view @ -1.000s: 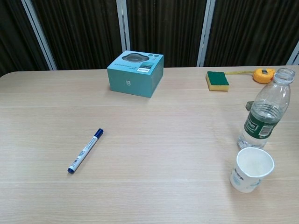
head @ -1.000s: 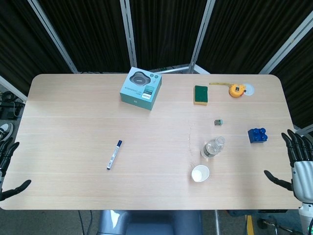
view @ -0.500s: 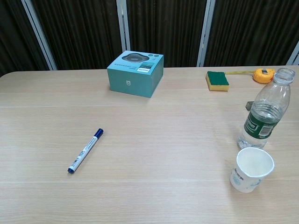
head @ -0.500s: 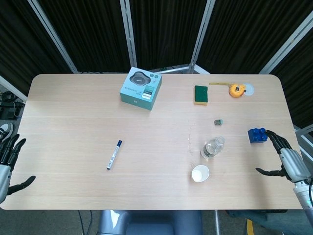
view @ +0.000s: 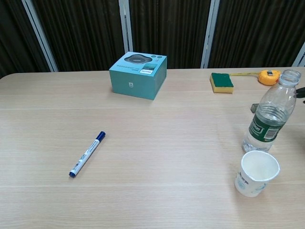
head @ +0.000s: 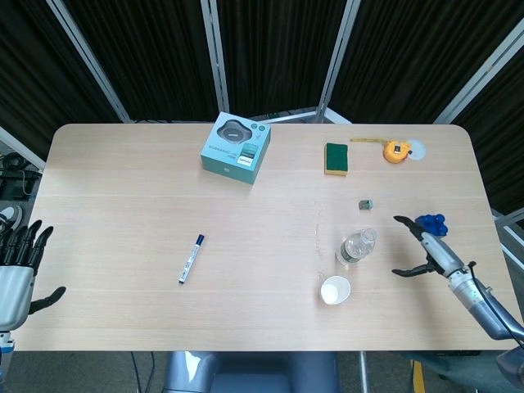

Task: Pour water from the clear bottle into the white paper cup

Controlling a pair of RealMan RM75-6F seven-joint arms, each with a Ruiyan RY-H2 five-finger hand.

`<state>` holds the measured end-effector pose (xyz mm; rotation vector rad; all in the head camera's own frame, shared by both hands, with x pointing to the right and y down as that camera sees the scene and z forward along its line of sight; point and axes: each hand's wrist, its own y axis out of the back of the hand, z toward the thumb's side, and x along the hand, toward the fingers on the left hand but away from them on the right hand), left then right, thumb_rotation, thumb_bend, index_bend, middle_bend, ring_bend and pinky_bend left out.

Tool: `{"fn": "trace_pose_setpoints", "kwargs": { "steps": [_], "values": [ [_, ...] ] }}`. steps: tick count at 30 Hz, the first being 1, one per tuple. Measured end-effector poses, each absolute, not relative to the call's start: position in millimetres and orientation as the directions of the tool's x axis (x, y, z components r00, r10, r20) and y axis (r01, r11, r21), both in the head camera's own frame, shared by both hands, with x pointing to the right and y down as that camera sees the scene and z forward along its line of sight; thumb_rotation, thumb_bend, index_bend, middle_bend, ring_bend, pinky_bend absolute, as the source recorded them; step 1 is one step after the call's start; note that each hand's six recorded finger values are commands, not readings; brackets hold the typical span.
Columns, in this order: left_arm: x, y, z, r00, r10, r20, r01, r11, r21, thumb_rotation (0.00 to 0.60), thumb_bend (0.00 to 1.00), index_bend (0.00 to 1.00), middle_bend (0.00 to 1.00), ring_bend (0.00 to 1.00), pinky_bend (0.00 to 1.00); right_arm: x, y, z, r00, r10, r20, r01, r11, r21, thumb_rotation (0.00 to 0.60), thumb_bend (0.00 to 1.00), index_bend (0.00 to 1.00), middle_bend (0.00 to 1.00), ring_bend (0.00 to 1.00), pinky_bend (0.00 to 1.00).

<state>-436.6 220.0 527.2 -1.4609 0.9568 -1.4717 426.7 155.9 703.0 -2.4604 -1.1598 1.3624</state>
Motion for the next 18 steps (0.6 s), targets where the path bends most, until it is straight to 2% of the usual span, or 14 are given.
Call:
{"fn": "trace_pose_setpoints", "kwargs": {
  "steps": [9,18],
  "values": [
    [-443.7,216.9,530.5,-0.003,-0.930,0.368,0.050,-0.368,-0.929,0.600,0.00,0.00,0.00,0.00,0.00,389.0,152.2,733.1,0.373,0.617,-0.693,0.543,-0.751,-0.376,0.600,0.00,0.00,0.00,0.00,0.00],
    [-446.9,214.4,533.2,-0.006,-0.928,0.372,0.046,-0.372,-0.927,0.600,0.00,0.00,0.00,0.00,0.00,357.1,145.7,748.8,0.395,0.614,-0.683,0.589,-0.740,-0.325,0.600,0.00,0.00,0.01,0.00,0.00]
  ]
}}
